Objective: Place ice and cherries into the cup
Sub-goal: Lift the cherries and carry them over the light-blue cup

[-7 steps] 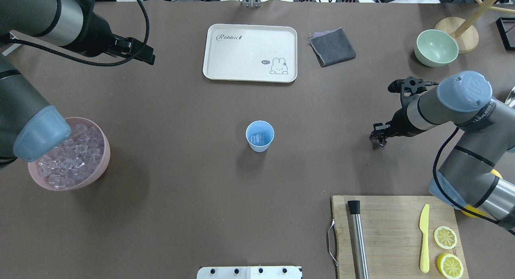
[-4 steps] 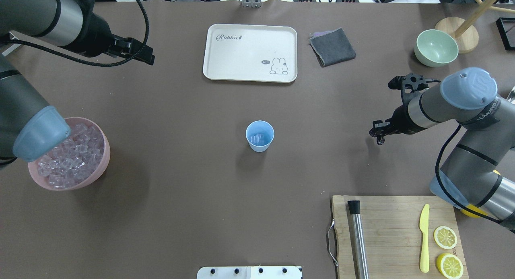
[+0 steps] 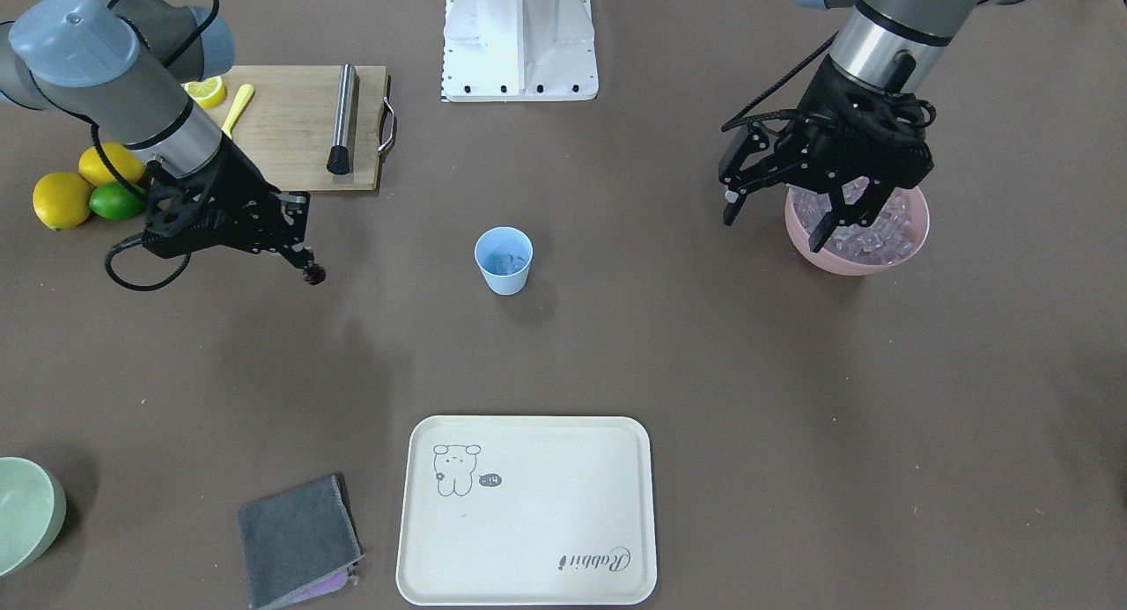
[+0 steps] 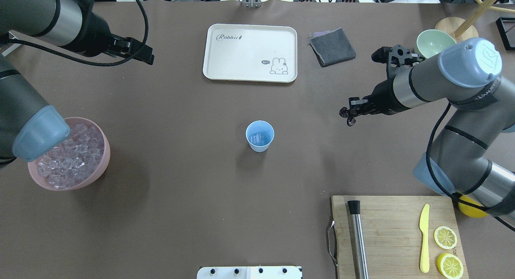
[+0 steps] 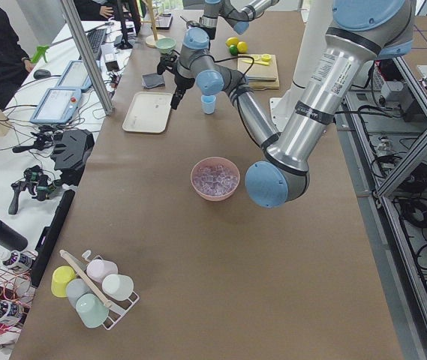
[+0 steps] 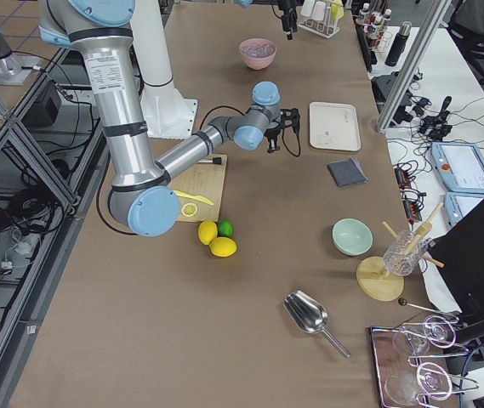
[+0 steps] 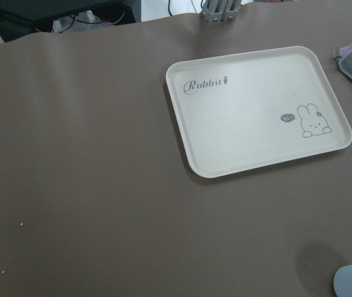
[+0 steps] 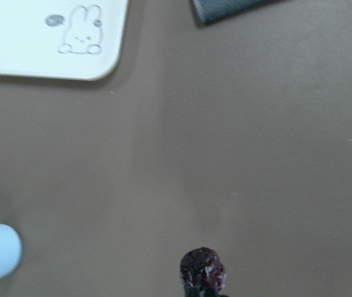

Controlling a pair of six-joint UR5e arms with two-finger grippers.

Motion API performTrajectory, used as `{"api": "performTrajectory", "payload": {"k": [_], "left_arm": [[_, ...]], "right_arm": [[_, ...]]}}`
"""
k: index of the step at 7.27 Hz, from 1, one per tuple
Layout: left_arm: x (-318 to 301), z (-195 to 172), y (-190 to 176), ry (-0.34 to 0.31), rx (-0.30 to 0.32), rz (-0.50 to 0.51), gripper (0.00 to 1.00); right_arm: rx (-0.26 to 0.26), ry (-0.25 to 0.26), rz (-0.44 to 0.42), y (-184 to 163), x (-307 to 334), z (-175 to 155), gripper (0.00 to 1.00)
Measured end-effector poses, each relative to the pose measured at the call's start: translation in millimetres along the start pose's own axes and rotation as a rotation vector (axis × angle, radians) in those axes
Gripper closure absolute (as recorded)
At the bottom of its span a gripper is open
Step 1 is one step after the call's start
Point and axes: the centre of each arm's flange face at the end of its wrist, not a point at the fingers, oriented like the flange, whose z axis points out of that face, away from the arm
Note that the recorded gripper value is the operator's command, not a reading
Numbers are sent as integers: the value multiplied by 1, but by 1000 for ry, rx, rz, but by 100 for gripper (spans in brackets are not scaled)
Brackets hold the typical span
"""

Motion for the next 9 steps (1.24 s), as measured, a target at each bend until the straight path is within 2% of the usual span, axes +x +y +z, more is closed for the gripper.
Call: {"api": "performTrajectory", "payload": {"k": [2, 5, 6, 9], "left_arm": [[1, 0, 0, 2, -1, 1, 3], [0, 1, 1, 7, -3, 5, 3], [1, 0, 1, 10, 0, 7, 3], [1, 2, 1, 16, -11, 5, 3]], "right_arm": [[42, -93, 34, 4, -87, 1, 100], [125, -149, 32, 38, -171, 20, 100], [145, -143, 28, 43, -180, 28, 100], [186, -78, 31, 37, -180, 62, 100]]}}
